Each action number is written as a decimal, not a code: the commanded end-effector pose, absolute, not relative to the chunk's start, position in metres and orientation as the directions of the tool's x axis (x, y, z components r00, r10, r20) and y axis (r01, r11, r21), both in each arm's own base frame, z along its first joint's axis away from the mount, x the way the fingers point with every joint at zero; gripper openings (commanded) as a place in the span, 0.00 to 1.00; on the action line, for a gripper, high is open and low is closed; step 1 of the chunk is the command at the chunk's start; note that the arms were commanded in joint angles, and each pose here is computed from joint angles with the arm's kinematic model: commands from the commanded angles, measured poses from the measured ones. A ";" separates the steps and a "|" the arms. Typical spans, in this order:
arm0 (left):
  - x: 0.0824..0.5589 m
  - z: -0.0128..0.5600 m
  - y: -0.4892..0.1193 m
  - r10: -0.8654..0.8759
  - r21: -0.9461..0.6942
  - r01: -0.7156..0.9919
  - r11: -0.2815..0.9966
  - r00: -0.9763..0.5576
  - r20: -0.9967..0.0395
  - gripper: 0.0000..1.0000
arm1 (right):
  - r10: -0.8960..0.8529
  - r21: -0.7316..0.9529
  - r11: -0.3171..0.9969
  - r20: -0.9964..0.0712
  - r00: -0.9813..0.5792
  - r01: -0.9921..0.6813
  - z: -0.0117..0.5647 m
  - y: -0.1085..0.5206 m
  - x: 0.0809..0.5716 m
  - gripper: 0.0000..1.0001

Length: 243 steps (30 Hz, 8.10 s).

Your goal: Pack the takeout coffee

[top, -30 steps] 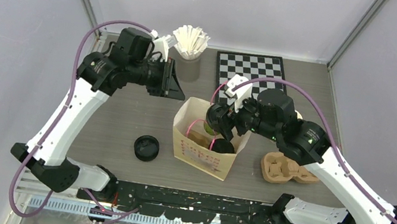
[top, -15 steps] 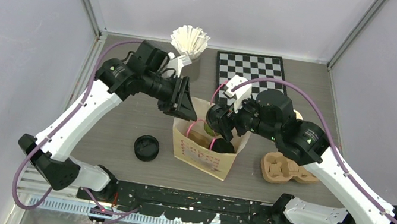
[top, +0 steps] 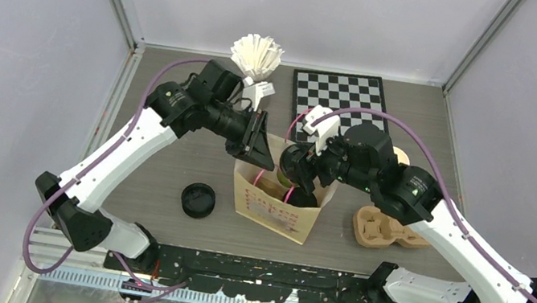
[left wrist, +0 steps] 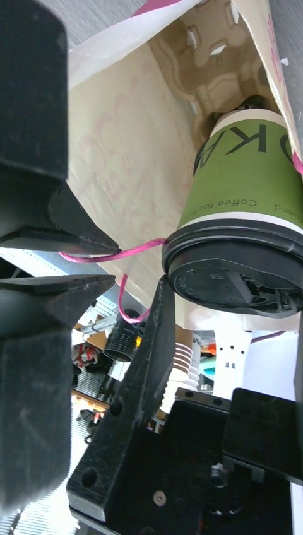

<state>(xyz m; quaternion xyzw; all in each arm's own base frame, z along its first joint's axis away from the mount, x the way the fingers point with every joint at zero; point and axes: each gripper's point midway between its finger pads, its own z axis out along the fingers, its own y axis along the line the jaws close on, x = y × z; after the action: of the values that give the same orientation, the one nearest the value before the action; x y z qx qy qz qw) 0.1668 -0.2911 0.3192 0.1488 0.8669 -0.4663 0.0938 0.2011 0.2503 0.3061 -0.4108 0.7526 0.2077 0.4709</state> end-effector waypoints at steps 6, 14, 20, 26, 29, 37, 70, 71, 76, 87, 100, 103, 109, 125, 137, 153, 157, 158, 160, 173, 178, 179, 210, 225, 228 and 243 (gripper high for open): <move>0.142 0.345 -0.288 0.237 -0.791 0.505 0.346 -0.863 -0.447 0.00 | -0.369 -0.080 0.622 -0.908 -0.201 -0.779 0.317 0.248 0.208 0.78; 0.128 0.361 -0.292 0.219 -0.743 0.658 0.127 -0.749 -0.626 0.00 | -0.373 -0.084 0.626 -0.906 -0.202 -0.776 0.312 0.248 0.210 0.78; 0.127 0.362 -0.290 0.185 -0.674 0.735 0.080 -0.675 -0.714 0.22 | -0.395 -0.068 0.525 -0.902 -0.172 -0.849 0.310 0.260 0.195 0.78; 0.156 0.364 -0.273 0.107 -0.674 0.673 0.305 -0.727 -0.678 0.42 | -0.420 -0.088 0.466 -0.898 -0.133 -0.880 0.307 0.263 0.187 0.78; 0.172 0.365 -0.259 0.059 -0.702 0.589 0.400 -0.781 -0.621 0.43 | -0.449 -0.096 0.446 -0.884 -0.130 -0.890 0.303 0.264 0.186 0.77; 0.192 0.337 -0.229 0.008 -0.657 0.447 0.607 -0.830 -0.557 0.43 | -0.477 -0.158 0.439 -0.875 -0.080 -0.885 0.309 0.265 0.192 0.77; 0.195 0.309 -0.227 0.079 -0.622 0.434 0.652 -0.855 -0.513 0.08 | -0.503 -0.181 0.342 -0.864 -0.017 -0.922 0.315 0.300 0.177 0.77; 0.195 0.310 -0.227 0.077 -0.623 0.435 0.650 -0.853 -0.516 0.05 | -0.502 -0.182 0.339 -0.865 -0.014 -0.923 0.315 0.301 0.177 0.77; 0.197 0.308 -0.230 0.071 -0.634 0.429 0.643 -0.858 -0.509 0.00 | -0.516 -0.203 0.329 -0.857 0.005 -0.922 0.311 0.304 0.181 0.77; 0.210 0.318 -0.246 0.024 -0.664 0.474 0.579 -0.824 -0.567 0.00 | -0.507 -0.238 0.304 -0.860 0.054 -0.922 0.298 0.320 0.190 0.77; 0.207 0.327 -0.210 -0.016 -0.563 0.307 0.767 -0.869 -0.495 0.27 | -0.522 -0.250 0.302 -0.851 0.060 -0.920 0.285 0.316 0.190 0.78; 0.201 0.322 -0.200 -0.003 -0.528 0.303 0.794 -0.866 -0.500 0.36 | -0.514 -0.239 0.308 -0.856 0.050 -0.921 0.285 0.315 0.189 0.78; 0.208 0.309 -0.206 0.026 -0.523 0.316 0.792 -0.872 -0.489 0.40 | -0.516 -0.239 0.311 -0.855 0.047 -0.920 0.283 0.313 0.188 0.78; 0.219 0.283 -0.229 0.110 -0.554 0.331 0.764 -0.912 -0.395 0.24 | -0.533 -0.290 0.324 -0.842 0.080 -0.901 0.283 0.303 0.192 0.78; 0.258 0.314 -0.269 0.042 -0.618 0.497 0.609 -0.798 -0.601 0.00 | -0.549 -0.363 0.392 -0.830 0.102 -0.845 0.305 0.279 0.238 0.78; 0.258 0.308 -0.267 0.013 -0.586 0.565 0.581 -0.726 -0.688 0.11 | -0.570 -0.378 0.330 -0.810 0.137 -0.865 0.279 0.281 0.228 0.77; 0.244 0.308 -0.254 0.015 -0.583 0.522 0.622 -0.752 -0.659 0.36 | -0.596 -0.398 0.307 -0.788 0.151 -0.865 0.273 0.286 0.217 0.77; 0.239 0.307 -0.251 0.019 -0.587 0.514 0.625 -0.762 -0.647 0.38 | -0.597 -0.402 0.305 -0.787 0.156 -0.863 0.272 0.287 0.214 0.77; 0.230 0.306 -0.246 0.026 -0.593 0.496 0.634 -0.780 -0.625 0.40 | -0.603 -0.414 0.309 -0.782 0.161 -0.856 0.271 0.287 0.210 0.77; 0.178 0.291 -0.230 0.124 -0.628 0.473 0.618 -0.847 -0.516 0.49 | -0.638 -0.485 0.307 -0.743 0.201 -0.819 0.257 0.284 0.194 0.77; 0.170 0.283 -0.224 0.142 -0.615 0.475 0.629 -0.848 -0.510 0.49 | -0.650 -0.517 0.299 -0.726 0.226 -0.802 0.254 0.288 0.186 0.77; 0.168 0.282 -0.224 0.147 -0.611 0.474 0.634 -0.850 -0.506 0.49 | -0.653 -0.521 0.300 -0.723 0.226 -0.799 0.253 0.288 0.185 0.77; 0.172 0.284 -0.224 0.167 -0.509 0.569 0.646 -0.756 -0.632 0.53 | -0.715 -0.585 0.267 -0.653 0.249 -0.766 0.236 0.285 0.159 0.77; 0.160 0.286 -0.242 0.191 -0.594 0.598 0.539 -0.773 -0.605 0.46 | -0.726 -0.605 0.279 -0.641 0.249 -0.746 0.236 0.275 0.160 0.77; 0.155 0.285 -0.243 0.200 -0.606 0.601 0.521 -0.776 -0.598 0.30 | -0.726 -0.608 0.279 -0.640 0.251 -0.743 0.237 0.274 0.160 0.77; 0.146 0.303 -0.243 0.155 -0.490 0.780 0.389 -0.580 -0.800 0.00 | -0.701 -0.659 0.263 -0.632 0.330 -0.705 0.250 0.297 0.168 0.78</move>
<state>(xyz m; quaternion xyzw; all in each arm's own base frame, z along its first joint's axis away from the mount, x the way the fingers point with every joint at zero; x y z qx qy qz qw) 0.1446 -0.2378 0.2779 0.2537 0.8205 -0.4395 0.2631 0.1608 0.2830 0.2288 -0.6211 0.5987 0.0038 0.5058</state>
